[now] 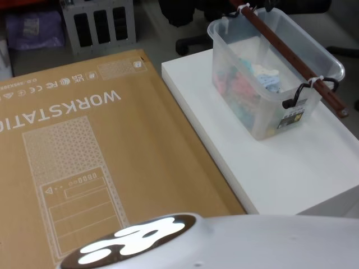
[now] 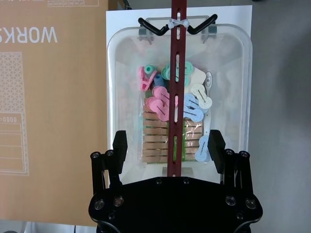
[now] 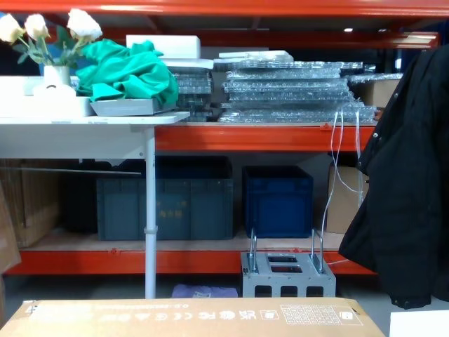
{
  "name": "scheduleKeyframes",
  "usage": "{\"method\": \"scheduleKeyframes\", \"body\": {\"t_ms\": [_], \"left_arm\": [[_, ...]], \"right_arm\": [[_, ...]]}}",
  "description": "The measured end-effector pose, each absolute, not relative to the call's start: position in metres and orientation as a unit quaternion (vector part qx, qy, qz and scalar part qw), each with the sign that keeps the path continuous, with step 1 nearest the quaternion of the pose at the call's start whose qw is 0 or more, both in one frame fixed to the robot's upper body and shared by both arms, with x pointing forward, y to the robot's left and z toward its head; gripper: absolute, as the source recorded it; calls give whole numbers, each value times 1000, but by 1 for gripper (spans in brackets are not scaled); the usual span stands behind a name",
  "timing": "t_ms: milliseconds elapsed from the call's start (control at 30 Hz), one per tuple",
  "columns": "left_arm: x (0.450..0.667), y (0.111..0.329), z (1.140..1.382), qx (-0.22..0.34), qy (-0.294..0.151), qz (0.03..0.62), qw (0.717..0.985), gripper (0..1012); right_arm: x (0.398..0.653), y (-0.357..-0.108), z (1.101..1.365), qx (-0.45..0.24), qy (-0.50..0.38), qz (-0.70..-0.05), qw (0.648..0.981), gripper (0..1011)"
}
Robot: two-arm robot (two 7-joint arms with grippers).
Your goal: Use one hand to grasp the basket and place it at the designated location.
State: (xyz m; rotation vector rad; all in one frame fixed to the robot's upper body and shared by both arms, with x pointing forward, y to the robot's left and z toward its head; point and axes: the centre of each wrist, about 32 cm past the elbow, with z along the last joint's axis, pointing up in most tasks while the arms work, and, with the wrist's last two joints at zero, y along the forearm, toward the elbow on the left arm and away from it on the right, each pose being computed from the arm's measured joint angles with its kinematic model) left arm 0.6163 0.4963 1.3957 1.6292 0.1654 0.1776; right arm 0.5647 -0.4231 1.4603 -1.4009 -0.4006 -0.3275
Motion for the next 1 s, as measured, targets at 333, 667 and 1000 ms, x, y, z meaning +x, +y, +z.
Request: {"method": "scheduleKeyframes", "body": {"t_ms": [333, 667, 1000], "left_arm": [[616, 496, 1396, 726, 74, 79, 680, 0], [616, 496, 1396, 726, 74, 79, 680, 0], [616, 496, 1396, 726, 74, 79, 680, 0]], "right_arm": [[565, -423, 1460, -637, -182, -149, 734, 1000], [565, -423, 1460, -637, -182, -149, 734, 1000], [573, -424, 1453, -641, -169, -140, 735, 1000]]}}
